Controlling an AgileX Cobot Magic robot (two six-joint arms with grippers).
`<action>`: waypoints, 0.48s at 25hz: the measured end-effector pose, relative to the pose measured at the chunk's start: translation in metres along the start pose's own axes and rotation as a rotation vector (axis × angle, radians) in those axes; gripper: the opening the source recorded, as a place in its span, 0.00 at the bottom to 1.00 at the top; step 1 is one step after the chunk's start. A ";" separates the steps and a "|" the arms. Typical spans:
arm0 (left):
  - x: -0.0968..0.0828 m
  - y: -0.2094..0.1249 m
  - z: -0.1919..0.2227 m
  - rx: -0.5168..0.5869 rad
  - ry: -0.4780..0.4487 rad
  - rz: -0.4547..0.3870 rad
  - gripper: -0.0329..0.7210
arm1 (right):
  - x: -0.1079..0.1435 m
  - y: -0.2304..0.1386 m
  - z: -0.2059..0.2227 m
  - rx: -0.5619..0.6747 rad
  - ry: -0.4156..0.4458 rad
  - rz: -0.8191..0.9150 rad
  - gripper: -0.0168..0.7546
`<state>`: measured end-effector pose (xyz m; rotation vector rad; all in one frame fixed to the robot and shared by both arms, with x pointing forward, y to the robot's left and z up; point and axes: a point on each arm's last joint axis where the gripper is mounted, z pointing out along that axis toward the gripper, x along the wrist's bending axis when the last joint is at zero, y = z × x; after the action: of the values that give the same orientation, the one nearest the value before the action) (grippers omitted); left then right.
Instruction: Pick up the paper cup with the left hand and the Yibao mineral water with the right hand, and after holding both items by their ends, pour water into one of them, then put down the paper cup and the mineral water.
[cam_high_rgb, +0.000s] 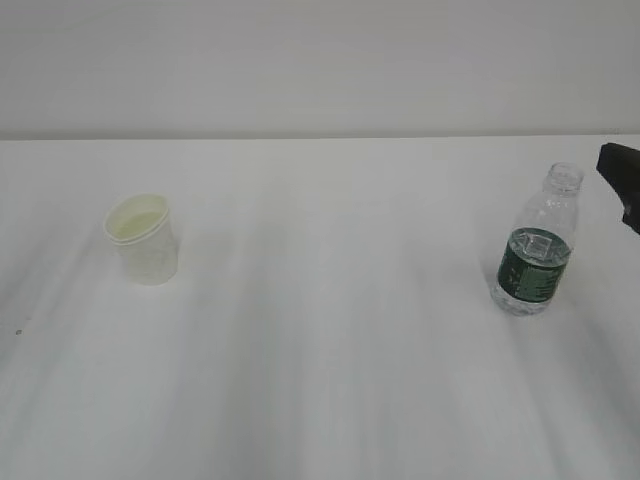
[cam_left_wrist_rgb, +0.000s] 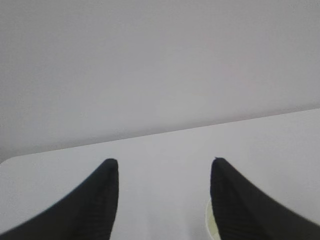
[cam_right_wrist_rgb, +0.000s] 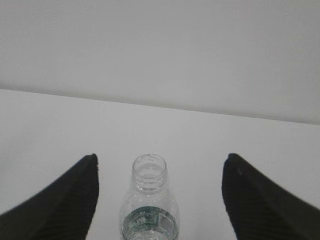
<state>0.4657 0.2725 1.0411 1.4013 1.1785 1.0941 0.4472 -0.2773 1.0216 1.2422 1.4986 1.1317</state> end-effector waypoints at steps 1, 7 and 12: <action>0.000 0.002 -0.001 -0.001 0.000 0.000 0.59 | 0.000 0.002 -0.001 0.002 -0.001 0.000 0.77; 0.000 0.011 -0.014 0.013 -0.002 -0.001 0.59 | -0.002 0.013 -0.009 0.038 -0.008 -0.003 0.77; 0.001 0.017 -0.027 0.024 -0.004 -0.001 0.58 | -0.002 0.021 -0.022 0.030 -0.014 -0.004 0.77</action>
<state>0.4409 0.2755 1.0620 1.4204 1.1927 1.0795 0.4306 -0.2803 1.0466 1.2645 1.5116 1.0991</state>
